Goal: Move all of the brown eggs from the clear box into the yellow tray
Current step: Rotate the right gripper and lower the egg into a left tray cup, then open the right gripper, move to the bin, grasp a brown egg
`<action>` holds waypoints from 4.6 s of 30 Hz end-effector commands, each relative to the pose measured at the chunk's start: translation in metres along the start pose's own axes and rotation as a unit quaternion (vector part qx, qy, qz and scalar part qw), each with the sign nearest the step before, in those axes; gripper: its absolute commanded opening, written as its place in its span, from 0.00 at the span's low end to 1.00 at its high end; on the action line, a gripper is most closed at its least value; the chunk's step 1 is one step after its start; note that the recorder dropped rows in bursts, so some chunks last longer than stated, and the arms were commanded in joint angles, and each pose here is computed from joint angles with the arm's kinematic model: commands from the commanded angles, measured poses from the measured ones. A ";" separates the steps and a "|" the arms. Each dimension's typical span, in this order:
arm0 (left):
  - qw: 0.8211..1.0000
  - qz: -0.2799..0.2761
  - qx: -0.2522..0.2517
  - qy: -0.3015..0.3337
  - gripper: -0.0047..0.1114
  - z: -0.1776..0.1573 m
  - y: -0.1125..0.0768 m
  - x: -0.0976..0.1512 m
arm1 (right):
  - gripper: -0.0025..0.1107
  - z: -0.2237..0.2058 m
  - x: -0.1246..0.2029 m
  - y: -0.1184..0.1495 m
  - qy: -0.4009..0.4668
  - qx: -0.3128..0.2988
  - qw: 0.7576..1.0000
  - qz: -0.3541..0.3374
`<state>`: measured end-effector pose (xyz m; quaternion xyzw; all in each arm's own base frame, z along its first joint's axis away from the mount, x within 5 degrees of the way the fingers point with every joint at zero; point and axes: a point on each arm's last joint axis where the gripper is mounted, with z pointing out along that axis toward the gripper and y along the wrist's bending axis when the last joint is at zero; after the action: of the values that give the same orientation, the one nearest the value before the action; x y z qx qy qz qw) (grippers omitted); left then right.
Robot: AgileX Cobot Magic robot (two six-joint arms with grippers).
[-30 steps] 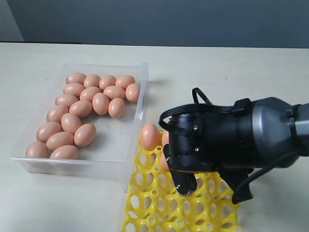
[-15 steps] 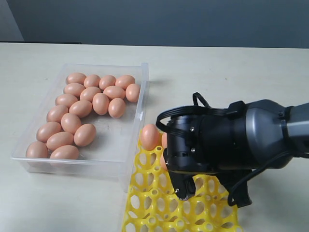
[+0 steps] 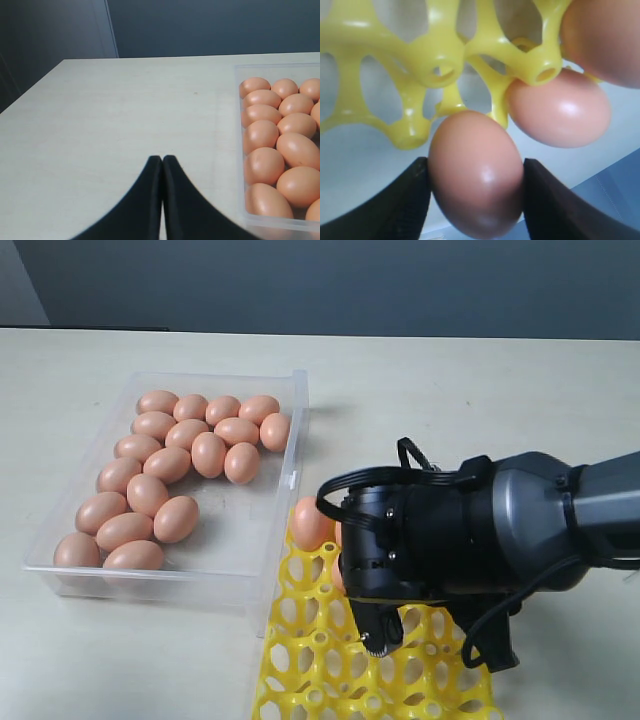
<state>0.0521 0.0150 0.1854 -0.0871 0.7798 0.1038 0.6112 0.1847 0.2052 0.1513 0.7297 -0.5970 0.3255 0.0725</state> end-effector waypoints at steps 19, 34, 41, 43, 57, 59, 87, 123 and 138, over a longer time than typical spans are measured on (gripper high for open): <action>1.000 0.000 0.002 -0.006 0.04 0.000 0.000 0.000 | 0.31 -0.008 -0.002 0.004 0.009 0.020 1.000 -0.009; 1.000 0.000 0.002 -0.006 0.04 0.000 0.000 0.000 | 0.31 -0.016 -0.016 0.011 0.007 0.060 0.997 -0.048; 1.000 0.000 0.002 -0.006 0.04 0.000 0.000 0.000 | 0.31 -0.015 -0.016 0.011 0.012 0.059 0.997 -0.049; 1.000 0.000 0.002 -0.006 0.04 0.000 0.000 0.000 | 0.31 -0.015 -0.016 0.011 0.012 0.058 0.997 -0.049; 1.000 0.000 0.002 -0.006 0.04 0.000 0.000 0.000 | 0.58 -0.015 -0.014 0.012 0.027 0.056 0.997 -0.048; 1.000 0.000 0.002 -0.006 0.04 0.000 0.000 0.000 | 0.61 -0.015 -0.014 0.011 0.026 0.058 0.997 -0.049; 1.000 0.000 0.002 -0.006 0.04 0.000 0.000 0.000 | 0.61 -0.126 -0.062 -0.113 -0.478 -0.085 0.749 0.450; 1.000 0.000 0.002 -0.006 0.04 0.000 0.000 0.000 | 0.43 -0.021 -0.151 -0.153 -0.331 -0.399 0.572 0.636; 1.000 0.000 0.002 -0.006 0.04 0.000 0.000 0.000 | 0.02 -0.085 -0.093 -0.176 -0.450 -0.291 0.608 0.586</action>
<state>0.0521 0.0150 0.1854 -0.0871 0.7798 0.1038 0.6112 0.3041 0.3798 0.1831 0.1858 -0.9332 -0.2696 -0.1481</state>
